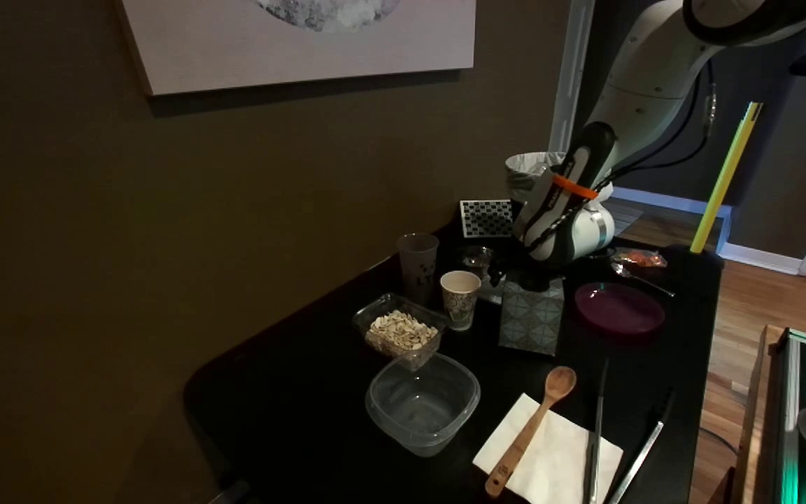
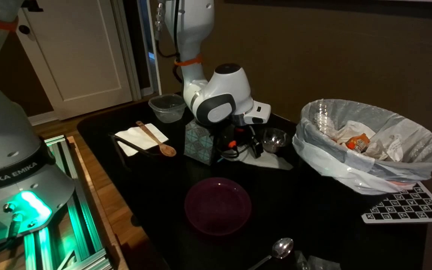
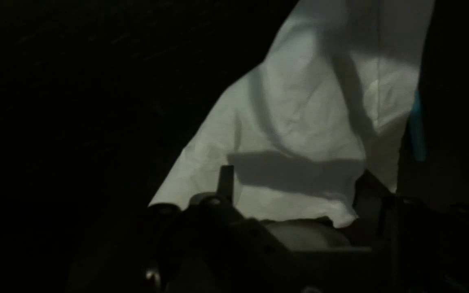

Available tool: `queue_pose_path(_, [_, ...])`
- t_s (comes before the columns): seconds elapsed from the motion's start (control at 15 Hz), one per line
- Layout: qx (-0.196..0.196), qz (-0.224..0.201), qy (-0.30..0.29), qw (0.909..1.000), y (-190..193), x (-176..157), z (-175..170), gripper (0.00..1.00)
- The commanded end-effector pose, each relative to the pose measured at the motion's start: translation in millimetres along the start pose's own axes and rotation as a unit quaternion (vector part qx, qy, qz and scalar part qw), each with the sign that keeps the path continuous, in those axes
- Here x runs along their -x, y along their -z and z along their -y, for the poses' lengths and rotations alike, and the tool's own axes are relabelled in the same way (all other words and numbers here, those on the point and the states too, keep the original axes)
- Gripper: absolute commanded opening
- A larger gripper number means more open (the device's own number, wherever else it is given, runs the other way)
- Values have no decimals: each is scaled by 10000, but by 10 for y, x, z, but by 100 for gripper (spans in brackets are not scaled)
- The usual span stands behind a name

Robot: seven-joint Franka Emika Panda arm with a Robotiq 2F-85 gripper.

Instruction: Move some white objects from the bowl to the paper towel, then wrap the and put them in the bin

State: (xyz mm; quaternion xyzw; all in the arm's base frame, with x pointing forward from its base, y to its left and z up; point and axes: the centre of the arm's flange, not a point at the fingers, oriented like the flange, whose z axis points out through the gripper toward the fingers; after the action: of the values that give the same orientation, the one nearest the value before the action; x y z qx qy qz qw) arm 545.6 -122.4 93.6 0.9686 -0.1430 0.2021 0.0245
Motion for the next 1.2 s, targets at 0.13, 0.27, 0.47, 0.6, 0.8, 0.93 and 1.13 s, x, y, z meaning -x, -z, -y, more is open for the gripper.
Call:
queue_pose_path(0.13, [3,149,-17,9999,-219,95,-73,100])
queue_pose_path(0.27, [71,235,14,9997,-242,124,-105,100])
queue_pose_path(0.47, [139,351,33,9993,-271,169,-164,84])
queue_pose_path(0.6, [167,463,0,9988,-328,234,-209,82])
queue_pose_path(0.8, [181,507,-19,9985,-368,271,-227,83])
queue_pose_path(0.93, [189,483,-34,9986,-346,254,-227,56])
queue_pose_path(1.13, [238,413,-42,9989,-251,190,-245,34])
